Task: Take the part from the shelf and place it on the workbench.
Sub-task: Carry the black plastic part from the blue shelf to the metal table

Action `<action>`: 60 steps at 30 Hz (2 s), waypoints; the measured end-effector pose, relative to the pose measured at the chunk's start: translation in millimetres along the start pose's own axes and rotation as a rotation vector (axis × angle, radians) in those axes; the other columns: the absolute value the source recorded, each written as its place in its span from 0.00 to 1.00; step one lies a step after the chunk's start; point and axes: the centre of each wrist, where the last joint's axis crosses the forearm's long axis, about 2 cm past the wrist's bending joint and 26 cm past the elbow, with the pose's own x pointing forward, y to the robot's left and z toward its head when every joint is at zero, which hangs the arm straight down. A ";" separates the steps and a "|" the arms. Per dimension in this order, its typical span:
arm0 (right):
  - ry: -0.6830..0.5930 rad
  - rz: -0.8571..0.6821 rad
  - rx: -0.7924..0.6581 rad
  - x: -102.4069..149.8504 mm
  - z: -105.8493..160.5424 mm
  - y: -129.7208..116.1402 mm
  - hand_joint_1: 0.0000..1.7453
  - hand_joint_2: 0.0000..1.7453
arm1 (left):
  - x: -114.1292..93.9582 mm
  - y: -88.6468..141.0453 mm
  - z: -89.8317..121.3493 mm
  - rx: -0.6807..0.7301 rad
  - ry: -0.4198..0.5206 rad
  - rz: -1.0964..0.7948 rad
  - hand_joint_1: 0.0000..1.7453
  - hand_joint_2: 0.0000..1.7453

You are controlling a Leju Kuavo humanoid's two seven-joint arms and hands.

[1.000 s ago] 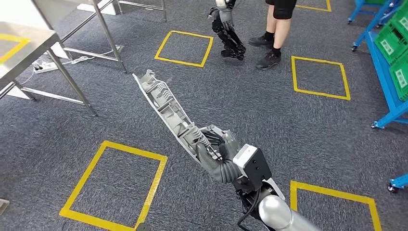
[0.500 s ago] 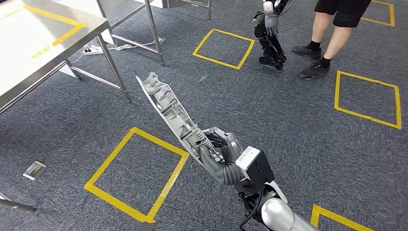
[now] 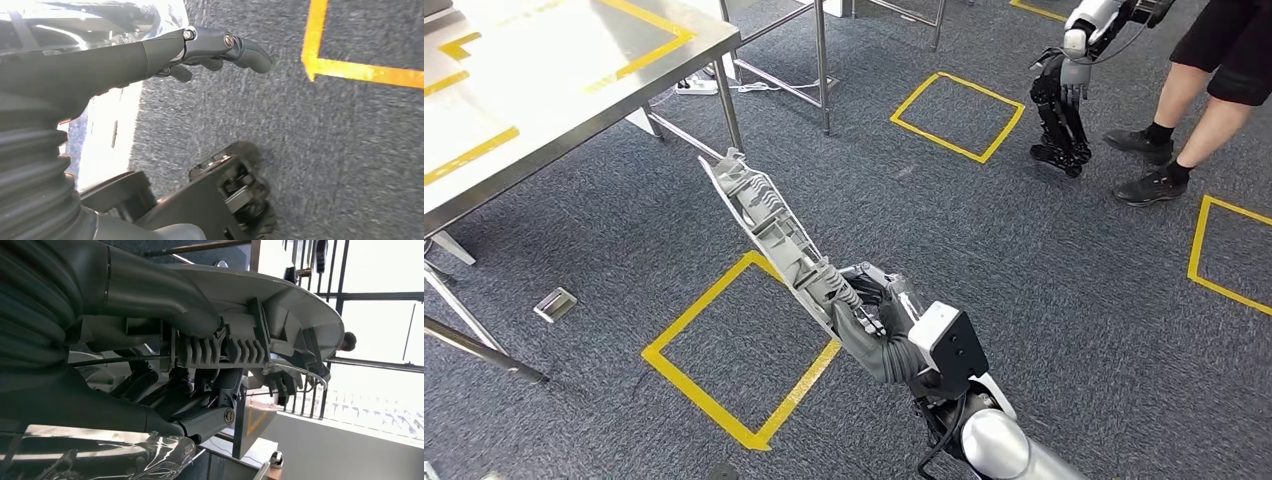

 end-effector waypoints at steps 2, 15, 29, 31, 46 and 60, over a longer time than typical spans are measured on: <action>0.000 0.000 -0.001 0.0 0.0 -0.1 1.00 1.00 | -0.8 0.0 0.2 0.000 0.004 0.002 0.00 1.00; 0.000 -0.002 -0.003 -0.3 -1.0 0.5 1.00 1.00 | -3.3 2.7 0.3 -0.001 0.014 0.003 0.00 1.00; 0.009 -0.009 -0.007 -1.7 2.0 2.0 1.00 1.00 | -1.1 3.0 -0.5 -0.006 0.009 0.003 0.00 1.00; 0.007 -0.009 -0.008 -1.4 1.3 2.2 1.00 1.00 | 0.2 2.3 -0.7 -0.008 0.005 0.004 0.00 1.00; 0.001 -0.008 -0.005 -0.7 -1.0 1.3 1.00 1.00 | -8.5 4.3 1.5 -0.006 0.016 -0.007 0.00 1.00; 0.048 0.110 -0.079 4.2 -13.1 -18.1 1.00 1.00 | 0.4 2.0 -0.7 -0.017 0.012 -0.012 0.00 1.00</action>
